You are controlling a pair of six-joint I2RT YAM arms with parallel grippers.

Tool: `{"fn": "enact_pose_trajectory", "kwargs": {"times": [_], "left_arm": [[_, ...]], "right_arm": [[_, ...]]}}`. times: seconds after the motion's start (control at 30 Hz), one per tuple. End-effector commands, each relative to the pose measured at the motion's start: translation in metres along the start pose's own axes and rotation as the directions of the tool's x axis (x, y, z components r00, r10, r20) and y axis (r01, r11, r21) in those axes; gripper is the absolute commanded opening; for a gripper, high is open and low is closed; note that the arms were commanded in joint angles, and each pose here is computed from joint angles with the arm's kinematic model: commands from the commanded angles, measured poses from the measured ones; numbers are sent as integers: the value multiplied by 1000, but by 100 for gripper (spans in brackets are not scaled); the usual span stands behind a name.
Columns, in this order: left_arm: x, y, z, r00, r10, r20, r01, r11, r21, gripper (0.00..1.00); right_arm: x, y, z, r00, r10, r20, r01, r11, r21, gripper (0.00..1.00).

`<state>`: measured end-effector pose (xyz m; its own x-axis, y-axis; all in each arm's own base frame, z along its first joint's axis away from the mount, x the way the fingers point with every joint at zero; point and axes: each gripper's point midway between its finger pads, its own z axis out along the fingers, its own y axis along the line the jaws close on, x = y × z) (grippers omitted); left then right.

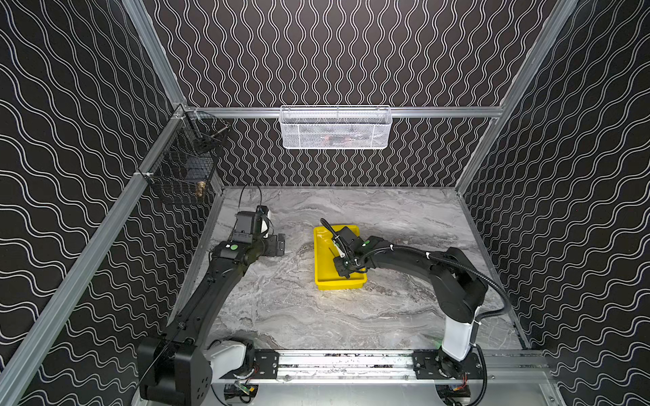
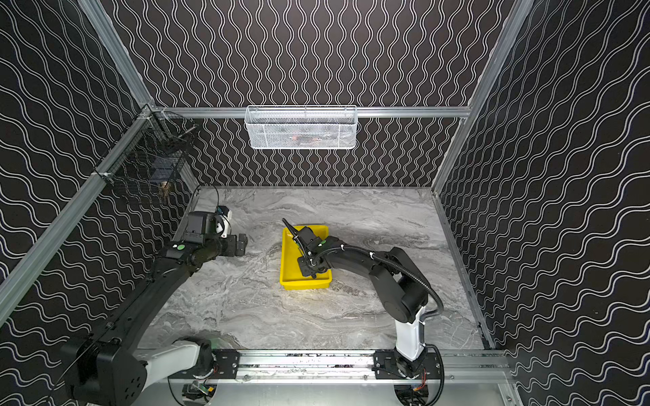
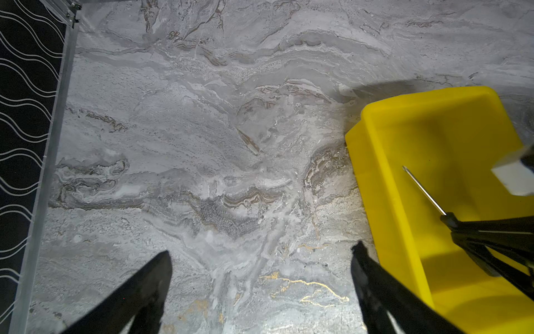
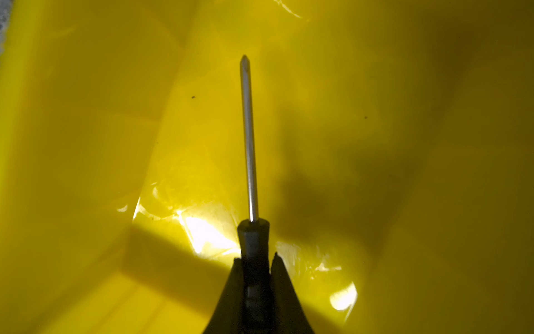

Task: Put the screwdriver in the bin
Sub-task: Place the screwdriver into the bin.

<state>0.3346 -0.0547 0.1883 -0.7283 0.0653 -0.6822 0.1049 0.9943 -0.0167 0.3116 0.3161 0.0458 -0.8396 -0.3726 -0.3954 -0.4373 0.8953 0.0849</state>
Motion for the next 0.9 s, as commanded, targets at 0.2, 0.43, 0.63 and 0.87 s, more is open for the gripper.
{"fn": "enact_pose_trajectory", "kwargs": {"times": [0.2, 0.43, 0.63, 0.87], "left_arm": [[-1, 2, -2, 1000, 1, 12, -1, 1000, -10, 99], [-1, 2, 1, 1000, 5, -1, -5, 1000, -9, 99], [0, 2, 0, 1000, 2, 5, -2, 1000, -9, 99], [-1, 1, -1, 1000, 0, 5, 0, 1000, -5, 99]], "right_arm": [[-2, 5, 18, 1000, -4, -7, 4, 1000, -11, 10], [-3, 2, 19, 1000, 12, -10, -12, 1000, 10, 12], [-3, 0, 20, 1000, 13, -9, -13, 1000, 18, 14], [-4, -5, 19, 1000, 24, -11, -24, 1000, 16, 19]]}}
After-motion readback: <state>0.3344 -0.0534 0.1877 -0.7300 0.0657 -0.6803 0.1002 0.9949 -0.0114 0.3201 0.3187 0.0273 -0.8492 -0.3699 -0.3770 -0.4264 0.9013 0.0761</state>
